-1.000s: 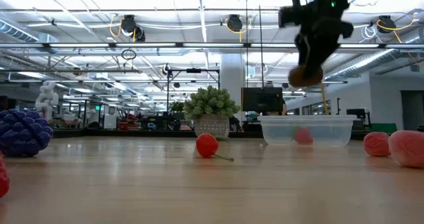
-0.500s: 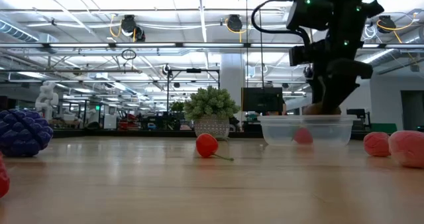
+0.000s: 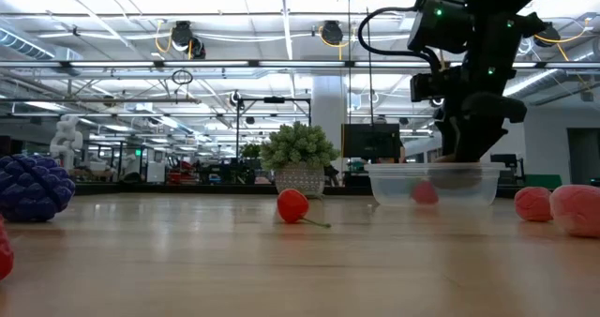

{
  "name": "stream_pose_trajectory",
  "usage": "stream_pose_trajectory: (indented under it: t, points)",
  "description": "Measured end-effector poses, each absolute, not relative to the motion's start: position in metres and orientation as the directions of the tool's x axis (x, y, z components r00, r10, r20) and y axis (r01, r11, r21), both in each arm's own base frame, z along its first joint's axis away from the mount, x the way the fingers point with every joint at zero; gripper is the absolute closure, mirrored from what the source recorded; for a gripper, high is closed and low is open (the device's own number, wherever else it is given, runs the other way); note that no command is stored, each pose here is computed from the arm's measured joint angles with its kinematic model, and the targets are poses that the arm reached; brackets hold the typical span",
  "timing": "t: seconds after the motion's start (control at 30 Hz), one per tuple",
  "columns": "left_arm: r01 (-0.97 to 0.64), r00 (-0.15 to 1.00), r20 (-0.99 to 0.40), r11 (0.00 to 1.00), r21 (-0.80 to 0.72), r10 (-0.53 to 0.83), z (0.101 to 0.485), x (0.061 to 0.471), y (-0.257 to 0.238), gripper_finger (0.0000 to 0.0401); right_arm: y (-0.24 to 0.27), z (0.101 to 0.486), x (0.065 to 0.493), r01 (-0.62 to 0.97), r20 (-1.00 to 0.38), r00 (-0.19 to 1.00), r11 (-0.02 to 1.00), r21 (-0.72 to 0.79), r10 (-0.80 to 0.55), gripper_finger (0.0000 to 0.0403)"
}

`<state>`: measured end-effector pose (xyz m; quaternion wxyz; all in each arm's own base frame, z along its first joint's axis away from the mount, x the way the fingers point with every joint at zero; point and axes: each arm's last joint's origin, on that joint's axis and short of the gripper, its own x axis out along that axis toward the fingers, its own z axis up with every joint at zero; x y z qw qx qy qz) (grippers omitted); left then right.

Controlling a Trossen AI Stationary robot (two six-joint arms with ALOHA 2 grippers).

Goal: Pick and placing Produce into tupperware
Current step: Put the brown kiwi into the transparent bin, then put the grapes into the transparent bin

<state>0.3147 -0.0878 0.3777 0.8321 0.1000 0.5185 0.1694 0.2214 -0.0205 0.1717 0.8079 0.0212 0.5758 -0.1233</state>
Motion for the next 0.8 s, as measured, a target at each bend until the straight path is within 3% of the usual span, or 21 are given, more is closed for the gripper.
stream_pose_trajectory:
  t: [0.17,0.5,0.8]
  points:
    - [-0.178,0.405,-0.829,0.923,0.342,0.386,0.3777,0.3148,-0.0878,0.0217,-0.0205,0.1717,0.2214,0.221,-0.936,0.306,0.969,-0.11,-0.176,0.0154]
    - [-0.178,0.405,-0.829,0.923,0.342,0.386,0.3777,0.3148,-0.0878,0.0217,-0.0235,0.1722,0.221,0.21,-0.916,0.292,0.952,-0.221,-0.277,0.0096]
    - [-0.168,0.409,-0.828,0.923,0.346,0.385,0.3779,0.3152,-0.0879,0.0217,-0.014,0.1792,0.2268,0.152,-0.907,0.327,0.962,-0.226,-0.264,0.0093]
